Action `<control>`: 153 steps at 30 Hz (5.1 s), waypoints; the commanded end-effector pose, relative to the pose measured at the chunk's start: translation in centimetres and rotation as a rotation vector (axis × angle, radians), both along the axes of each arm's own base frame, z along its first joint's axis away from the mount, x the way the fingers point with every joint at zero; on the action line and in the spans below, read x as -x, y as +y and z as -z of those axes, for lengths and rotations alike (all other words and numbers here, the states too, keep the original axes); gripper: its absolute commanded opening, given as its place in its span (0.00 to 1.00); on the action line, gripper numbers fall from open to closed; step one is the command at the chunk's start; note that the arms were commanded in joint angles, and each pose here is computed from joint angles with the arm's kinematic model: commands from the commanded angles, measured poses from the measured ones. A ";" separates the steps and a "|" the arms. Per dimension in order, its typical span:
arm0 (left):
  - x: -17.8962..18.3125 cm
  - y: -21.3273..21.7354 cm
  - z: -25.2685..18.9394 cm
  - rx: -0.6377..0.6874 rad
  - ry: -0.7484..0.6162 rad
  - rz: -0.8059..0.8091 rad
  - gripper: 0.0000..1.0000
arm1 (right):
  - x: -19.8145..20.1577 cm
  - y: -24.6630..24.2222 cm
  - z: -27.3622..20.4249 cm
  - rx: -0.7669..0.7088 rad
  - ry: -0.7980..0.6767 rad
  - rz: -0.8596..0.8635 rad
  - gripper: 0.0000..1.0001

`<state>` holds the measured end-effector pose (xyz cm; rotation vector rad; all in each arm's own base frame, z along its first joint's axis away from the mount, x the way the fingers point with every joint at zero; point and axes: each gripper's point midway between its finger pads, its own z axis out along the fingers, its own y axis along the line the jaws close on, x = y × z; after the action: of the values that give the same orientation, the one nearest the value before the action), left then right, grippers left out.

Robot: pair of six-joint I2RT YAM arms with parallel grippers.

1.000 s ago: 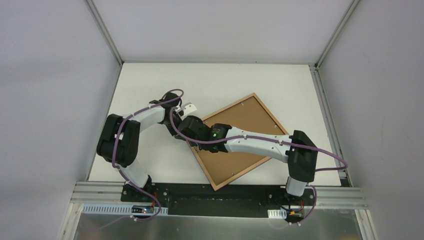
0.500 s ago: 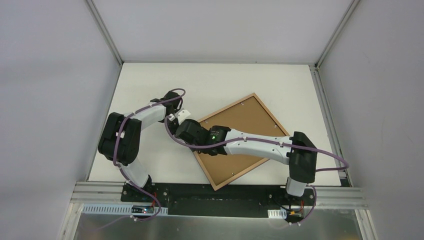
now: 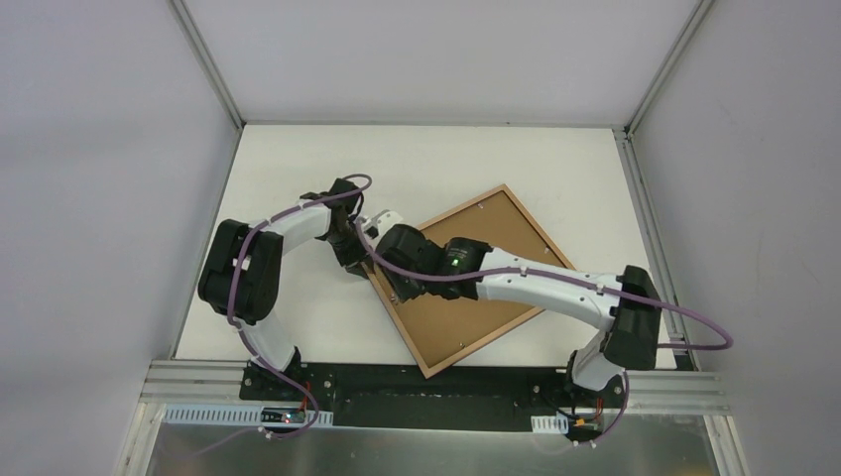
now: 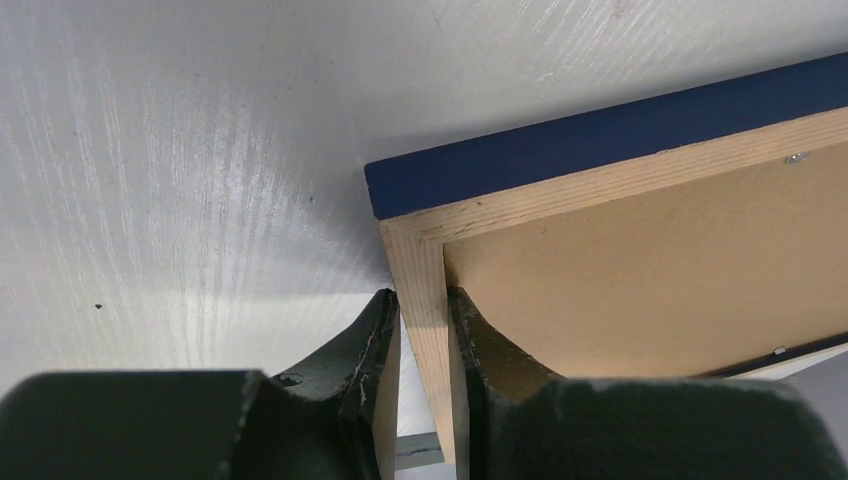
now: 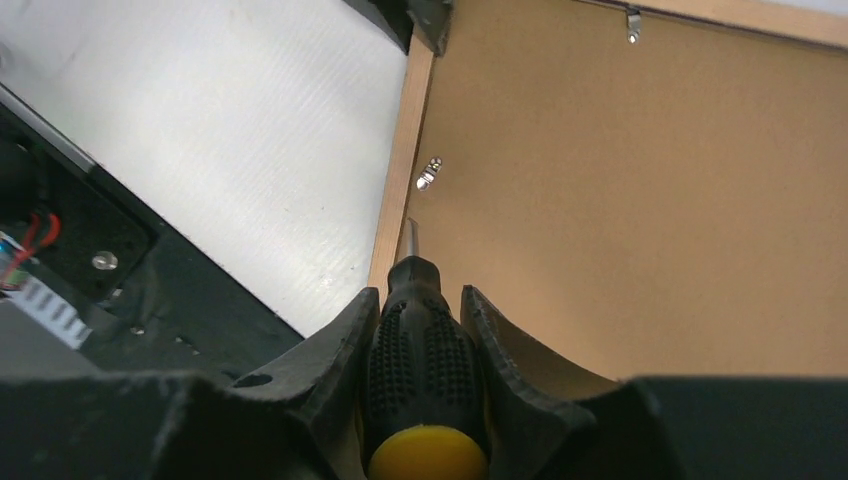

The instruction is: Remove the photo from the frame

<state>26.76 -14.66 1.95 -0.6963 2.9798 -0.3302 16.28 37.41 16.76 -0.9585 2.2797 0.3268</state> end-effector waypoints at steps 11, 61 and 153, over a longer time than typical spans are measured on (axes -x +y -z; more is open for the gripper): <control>0.9 -0.5 -3.8 0.103 -0.119 -0.031 0.68 | 0.5 -8.4 -0.2 -0.118 0.195 0.314 0.00; 6.3 -2.5 2.1 0.030 -0.057 -0.089 0.00 | 3.1 -13.9 -0.3 -0.042 0.059 0.237 0.00; 4.6 1.9 0.5 -0.048 -0.055 -0.320 0.13 | -2.3 -16.9 1.6 0.041 -0.063 -0.006 0.00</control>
<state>23.08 -13.60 2.76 -1.0956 2.7180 -0.3286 17.98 20.66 15.00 -0.9225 2.2914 0.2922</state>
